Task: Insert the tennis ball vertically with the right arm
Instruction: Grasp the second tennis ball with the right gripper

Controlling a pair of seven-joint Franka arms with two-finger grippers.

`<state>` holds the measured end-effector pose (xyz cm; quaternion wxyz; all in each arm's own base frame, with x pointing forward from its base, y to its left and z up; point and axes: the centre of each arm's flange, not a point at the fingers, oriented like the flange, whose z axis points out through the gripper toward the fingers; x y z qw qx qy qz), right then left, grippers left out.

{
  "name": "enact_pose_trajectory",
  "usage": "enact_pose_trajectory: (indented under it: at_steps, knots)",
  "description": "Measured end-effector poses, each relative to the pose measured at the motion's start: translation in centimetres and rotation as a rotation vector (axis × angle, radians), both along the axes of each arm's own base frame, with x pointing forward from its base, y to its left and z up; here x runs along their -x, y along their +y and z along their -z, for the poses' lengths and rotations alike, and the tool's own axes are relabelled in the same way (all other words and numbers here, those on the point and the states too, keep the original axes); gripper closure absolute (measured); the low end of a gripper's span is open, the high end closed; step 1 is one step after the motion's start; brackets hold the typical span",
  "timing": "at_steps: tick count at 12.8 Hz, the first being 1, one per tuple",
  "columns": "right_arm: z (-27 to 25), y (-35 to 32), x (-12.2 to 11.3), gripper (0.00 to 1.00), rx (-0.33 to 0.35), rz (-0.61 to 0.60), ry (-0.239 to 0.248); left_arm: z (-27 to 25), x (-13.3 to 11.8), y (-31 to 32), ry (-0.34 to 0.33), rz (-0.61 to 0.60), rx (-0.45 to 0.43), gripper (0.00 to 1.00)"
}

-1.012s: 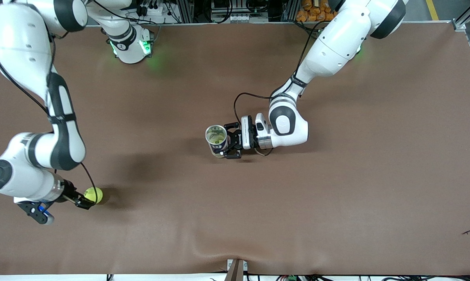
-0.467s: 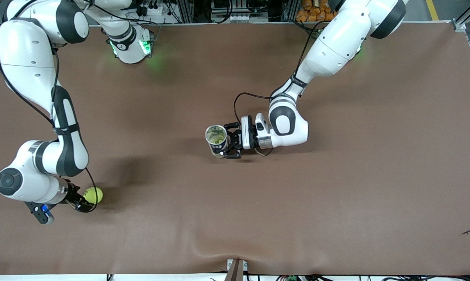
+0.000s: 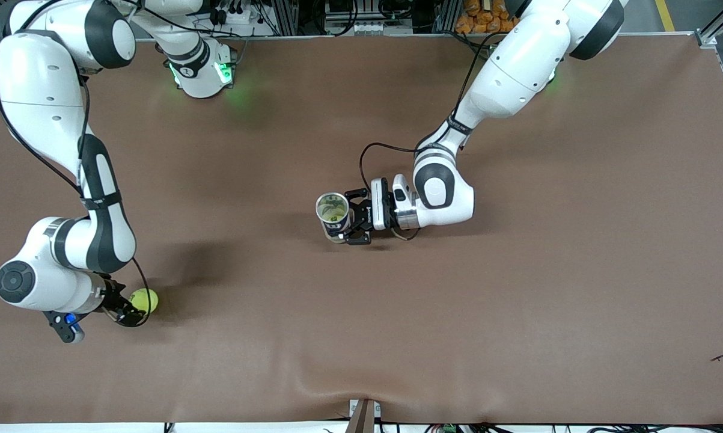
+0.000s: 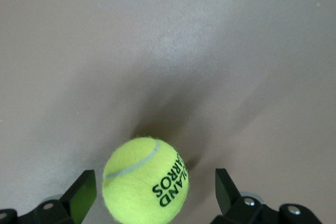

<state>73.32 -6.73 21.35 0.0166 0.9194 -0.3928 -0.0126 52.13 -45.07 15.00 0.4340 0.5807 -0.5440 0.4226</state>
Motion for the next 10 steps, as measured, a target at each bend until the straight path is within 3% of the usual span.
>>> enact_pose_trajectory:
  at_steps: [5, 6, 8, 10]
  knots:
    - [1.8, 0.2, 0.3, 0.0, -0.003, -0.002, 0.022, 0.0, 0.0, 0.0, 0.0, 0.0, 0.0, 0.22]
    - [1.9, 0.2, 0.3, 0.07, -0.003, -0.002, 0.023, 0.0, 0.0, 0.0, 0.0, 0.0, 0.0, 0.22]
    - [1.8, 0.2, 0.2, 0.32, -0.003, -0.002, 0.021, 0.0, 0.0, 0.0, 0.0, 0.0, 0.0, 0.22]
    - [1.5, 0.5, 0.0, 0.33, -0.006, -0.006, 0.014, 0.0, 0.0, 0.0, 0.0, 0.0, 0.0, 0.22]
